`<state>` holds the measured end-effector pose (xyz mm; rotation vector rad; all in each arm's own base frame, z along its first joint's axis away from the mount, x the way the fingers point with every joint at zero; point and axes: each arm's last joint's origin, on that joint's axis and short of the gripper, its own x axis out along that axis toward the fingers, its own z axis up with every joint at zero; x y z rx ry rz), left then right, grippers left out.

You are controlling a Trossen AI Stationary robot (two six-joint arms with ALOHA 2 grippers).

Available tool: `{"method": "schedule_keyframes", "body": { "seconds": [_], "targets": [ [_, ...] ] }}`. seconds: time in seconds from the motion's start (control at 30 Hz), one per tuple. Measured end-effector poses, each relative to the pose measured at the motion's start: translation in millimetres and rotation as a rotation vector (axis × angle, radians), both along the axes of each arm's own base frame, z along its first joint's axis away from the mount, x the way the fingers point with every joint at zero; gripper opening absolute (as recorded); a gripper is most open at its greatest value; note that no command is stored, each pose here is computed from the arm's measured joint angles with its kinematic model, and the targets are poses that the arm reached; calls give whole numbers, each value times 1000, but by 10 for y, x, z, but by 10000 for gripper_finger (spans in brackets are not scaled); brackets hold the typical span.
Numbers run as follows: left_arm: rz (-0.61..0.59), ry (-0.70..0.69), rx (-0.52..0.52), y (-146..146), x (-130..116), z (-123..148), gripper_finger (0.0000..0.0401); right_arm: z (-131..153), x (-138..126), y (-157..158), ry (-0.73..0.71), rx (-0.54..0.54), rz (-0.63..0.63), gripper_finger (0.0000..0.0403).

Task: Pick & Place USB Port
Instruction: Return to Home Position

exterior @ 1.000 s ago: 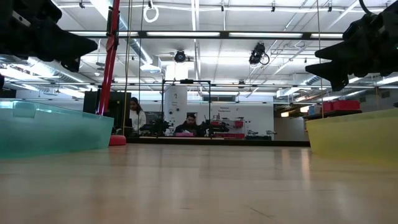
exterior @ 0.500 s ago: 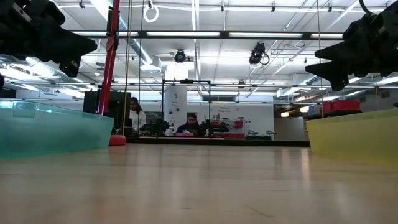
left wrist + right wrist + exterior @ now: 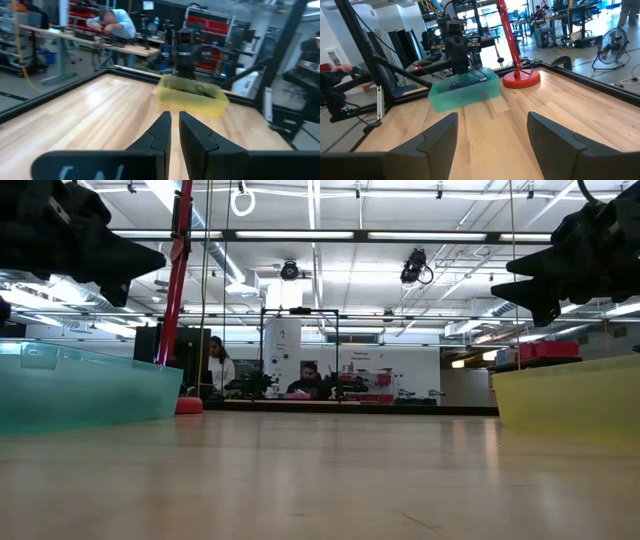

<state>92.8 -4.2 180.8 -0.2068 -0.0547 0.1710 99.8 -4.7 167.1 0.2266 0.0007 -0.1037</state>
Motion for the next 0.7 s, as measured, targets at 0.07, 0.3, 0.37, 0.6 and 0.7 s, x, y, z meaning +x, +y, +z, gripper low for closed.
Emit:
{"method": "schedule_keyframes", "body": {
  "seconds": [0.07, 0.3, 0.37, 0.6, 0.7],
  "targets": [
    [31, 0, 1, 29, 1, 0, 42, 0, 0, 0, 0, 0, 0, 241],
    [93, 0, 0, 83, 0, 0, 42, 0, 0, 0, 0, 0, 0, 241],
    [103, 1, 0, 96, -1, 0, 42, 0, 0, 0, 0, 0, 0, 241],
    [141, -1, 0, 131, -3, 1, 42, 0, 0, 0, 0, 0, 0, 241],
    [146, -4, 0, 133, -4, 4, 42, 0, 0, 0, 0, 0, 0, 241]
  ]
}}
